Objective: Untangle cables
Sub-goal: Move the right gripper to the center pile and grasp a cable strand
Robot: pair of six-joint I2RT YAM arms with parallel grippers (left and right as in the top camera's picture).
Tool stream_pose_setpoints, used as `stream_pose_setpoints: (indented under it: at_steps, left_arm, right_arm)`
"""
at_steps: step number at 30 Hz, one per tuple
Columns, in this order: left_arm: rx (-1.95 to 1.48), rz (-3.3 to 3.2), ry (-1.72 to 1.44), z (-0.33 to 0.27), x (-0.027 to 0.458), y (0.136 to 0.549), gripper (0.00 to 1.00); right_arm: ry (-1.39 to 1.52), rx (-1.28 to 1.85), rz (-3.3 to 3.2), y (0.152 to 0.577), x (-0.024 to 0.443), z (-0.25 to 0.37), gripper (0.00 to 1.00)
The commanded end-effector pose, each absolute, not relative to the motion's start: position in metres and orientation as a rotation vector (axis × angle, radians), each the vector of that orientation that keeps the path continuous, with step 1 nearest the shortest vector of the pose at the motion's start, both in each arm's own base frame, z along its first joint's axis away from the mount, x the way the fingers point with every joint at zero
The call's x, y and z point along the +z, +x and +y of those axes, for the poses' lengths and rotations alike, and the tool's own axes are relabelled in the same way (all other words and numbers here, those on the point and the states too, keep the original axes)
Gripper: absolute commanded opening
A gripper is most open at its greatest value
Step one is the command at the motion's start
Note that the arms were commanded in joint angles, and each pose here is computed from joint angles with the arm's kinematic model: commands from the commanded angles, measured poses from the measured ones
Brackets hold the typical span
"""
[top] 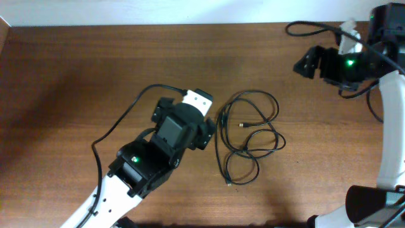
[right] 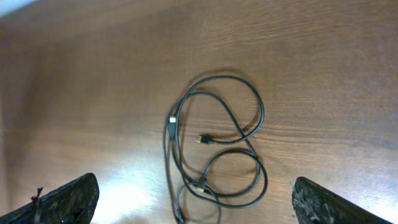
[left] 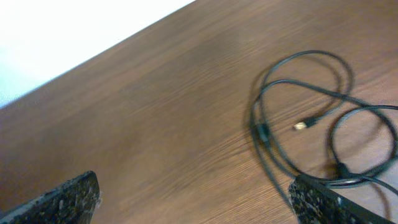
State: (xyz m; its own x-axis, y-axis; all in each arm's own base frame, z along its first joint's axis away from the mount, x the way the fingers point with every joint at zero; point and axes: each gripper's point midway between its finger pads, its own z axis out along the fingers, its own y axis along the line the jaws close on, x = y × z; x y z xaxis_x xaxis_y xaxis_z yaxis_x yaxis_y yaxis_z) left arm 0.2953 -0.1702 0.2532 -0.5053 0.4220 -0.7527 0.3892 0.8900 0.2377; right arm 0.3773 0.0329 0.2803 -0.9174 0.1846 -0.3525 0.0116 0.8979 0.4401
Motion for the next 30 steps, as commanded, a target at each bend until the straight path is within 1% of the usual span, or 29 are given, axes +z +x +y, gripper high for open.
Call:
stream_pose_setpoints:
  at_steps: [1,3,7,12,18,24,30]
  left_arm:
    - [0.062,2.191,0.325,-0.139,0.262,0.304,0.99]
    - [0.067,2.207,0.273,-0.130,0.261,0.307,0.99]
    - [0.086,2.212,0.232,-0.119,0.261,0.311,0.99]
    - [0.099,2.218,0.215,-0.113,0.260,0.312,0.99]
    - [0.100,2.221,0.217,-0.113,0.259,0.312,0.99]
    - [0.104,2.228,0.220,-0.112,0.258,0.311,0.99]
    - [0.105,2.228,0.220,-0.112,0.258,0.311,0.99]
  right_arm:
    - [-0.185,0.522,2.680,0.368,0.281,0.058,0.98]
    - [-0.343,0.438,2.733,0.357,0.267,0.068,0.98]
    - [-0.461,0.351,2.834,0.343,0.231,0.086,0.98]
    - [-0.633,0.386,2.980,0.308,0.166,0.115,0.99]
    - [-0.766,0.399,3.020,0.283,0.109,0.138,0.99]
    - [-0.833,0.398,3.057,0.261,0.073,0.143,0.99]
    - [-0.833,0.398,3.071,0.252,0.054,0.140,0.98]
